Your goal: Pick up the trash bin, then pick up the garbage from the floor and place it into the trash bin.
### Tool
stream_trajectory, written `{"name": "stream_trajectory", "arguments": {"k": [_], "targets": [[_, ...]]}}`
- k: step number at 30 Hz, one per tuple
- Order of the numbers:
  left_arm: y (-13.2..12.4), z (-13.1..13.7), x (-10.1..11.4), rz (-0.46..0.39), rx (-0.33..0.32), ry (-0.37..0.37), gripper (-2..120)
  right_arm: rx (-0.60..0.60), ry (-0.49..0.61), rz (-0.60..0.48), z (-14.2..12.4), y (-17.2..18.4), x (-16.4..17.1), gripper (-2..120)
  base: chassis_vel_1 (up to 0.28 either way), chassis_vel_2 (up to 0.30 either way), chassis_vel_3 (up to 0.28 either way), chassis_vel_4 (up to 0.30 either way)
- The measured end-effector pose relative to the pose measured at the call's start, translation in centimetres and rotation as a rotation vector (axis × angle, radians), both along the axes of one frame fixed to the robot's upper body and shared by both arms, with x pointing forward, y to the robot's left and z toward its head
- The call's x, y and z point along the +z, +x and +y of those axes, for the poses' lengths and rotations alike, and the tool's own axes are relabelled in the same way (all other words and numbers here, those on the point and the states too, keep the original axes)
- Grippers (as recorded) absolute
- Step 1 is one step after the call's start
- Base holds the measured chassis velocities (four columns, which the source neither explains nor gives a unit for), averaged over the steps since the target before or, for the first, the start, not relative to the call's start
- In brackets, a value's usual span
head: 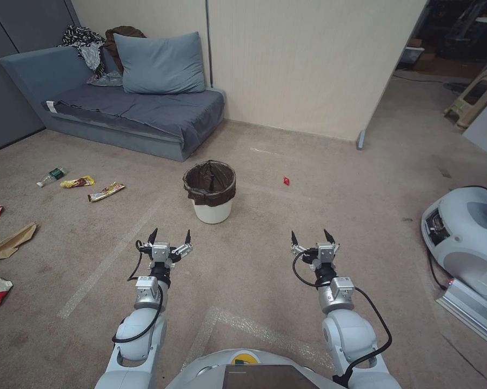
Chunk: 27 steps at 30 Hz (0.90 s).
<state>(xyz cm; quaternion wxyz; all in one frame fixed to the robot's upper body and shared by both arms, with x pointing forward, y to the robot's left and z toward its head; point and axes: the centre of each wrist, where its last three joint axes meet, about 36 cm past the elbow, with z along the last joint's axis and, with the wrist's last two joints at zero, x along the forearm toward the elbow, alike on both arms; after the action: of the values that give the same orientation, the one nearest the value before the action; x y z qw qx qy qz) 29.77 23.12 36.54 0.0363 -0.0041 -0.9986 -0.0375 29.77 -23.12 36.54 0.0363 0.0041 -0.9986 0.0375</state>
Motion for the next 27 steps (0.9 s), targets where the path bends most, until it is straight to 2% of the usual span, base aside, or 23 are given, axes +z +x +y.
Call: {"name": "stream_trajectory", "arguments": {"k": [23,26,27], "targets": [[0.0,0.0,0.0,0.0,0.0,0.0,100,0.0,0.0,0.0,0.0,0.0,0.0,100,0.0,0.0,0.0,0.0],[-0.02,-0.12,-0.04,-0.002,0.008,0.0,100,-0.003,-0.001,-0.006,-0.05,-0.04,-0.03,100,0.0,0.0,0.0,0.0],[-0.12,-0.48,-0.32,-0.007,0.033,0.004,100,-0.02,-0.005,-0.023,-0.25,-0.19,-0.29,100,0.0,0.0,0.0,0.0]]}}
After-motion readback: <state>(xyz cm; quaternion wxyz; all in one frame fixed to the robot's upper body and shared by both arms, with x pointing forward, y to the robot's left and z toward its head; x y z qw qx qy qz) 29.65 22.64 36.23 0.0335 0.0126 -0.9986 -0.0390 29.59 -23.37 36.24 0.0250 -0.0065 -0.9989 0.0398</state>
